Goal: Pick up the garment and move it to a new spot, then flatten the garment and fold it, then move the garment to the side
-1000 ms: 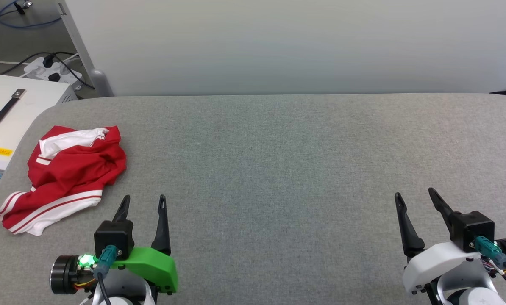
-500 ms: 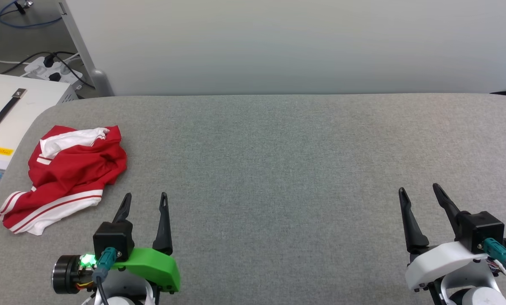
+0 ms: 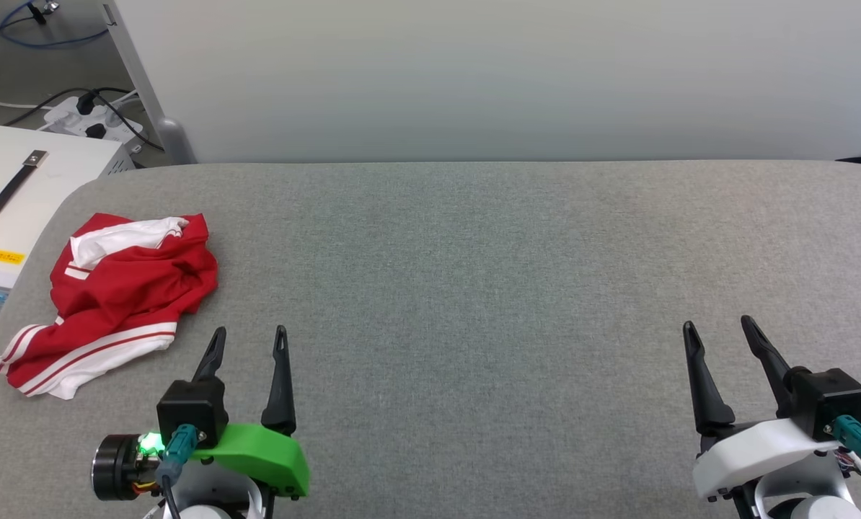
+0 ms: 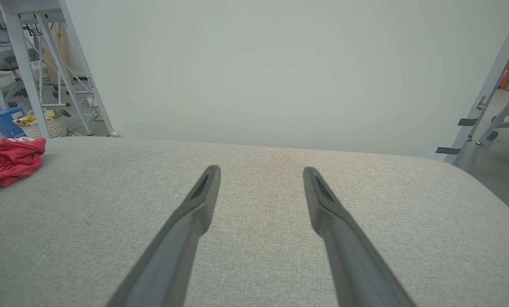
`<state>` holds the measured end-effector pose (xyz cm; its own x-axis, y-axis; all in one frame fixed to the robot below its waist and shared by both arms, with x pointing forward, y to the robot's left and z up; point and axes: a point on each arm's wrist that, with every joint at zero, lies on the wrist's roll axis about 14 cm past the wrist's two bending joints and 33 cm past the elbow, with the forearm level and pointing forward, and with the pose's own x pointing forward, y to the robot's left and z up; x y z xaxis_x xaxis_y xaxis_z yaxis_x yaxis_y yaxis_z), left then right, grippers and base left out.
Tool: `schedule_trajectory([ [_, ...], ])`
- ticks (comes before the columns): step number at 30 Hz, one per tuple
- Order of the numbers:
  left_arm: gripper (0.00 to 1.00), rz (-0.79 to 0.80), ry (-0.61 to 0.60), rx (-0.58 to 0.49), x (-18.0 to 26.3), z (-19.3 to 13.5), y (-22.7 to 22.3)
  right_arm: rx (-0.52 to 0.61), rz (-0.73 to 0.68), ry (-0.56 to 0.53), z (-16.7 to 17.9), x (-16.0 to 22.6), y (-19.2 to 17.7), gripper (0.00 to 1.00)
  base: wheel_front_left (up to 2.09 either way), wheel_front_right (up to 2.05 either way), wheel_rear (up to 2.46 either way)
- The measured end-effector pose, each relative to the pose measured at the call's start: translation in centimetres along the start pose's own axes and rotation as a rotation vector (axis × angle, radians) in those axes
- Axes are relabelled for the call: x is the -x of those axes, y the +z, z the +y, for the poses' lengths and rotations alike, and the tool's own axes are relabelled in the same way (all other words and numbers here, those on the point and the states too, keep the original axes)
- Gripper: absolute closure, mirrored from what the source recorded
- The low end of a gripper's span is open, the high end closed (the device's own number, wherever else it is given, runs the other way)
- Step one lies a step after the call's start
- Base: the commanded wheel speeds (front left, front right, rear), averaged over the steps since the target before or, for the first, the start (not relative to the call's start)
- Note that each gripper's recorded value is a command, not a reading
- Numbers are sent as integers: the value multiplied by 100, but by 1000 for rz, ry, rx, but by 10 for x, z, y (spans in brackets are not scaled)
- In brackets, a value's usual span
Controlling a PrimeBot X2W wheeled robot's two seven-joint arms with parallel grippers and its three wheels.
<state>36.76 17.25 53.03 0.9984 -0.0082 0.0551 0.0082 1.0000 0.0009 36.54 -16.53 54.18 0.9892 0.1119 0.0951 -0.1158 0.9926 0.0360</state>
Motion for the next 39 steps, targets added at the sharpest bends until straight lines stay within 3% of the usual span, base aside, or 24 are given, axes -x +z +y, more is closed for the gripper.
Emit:
schedule_trajectory([
  [39,0,-47,-21,69,2,-8,1,-54,-91,-14,-4,5,14,0,0,0,0],
])
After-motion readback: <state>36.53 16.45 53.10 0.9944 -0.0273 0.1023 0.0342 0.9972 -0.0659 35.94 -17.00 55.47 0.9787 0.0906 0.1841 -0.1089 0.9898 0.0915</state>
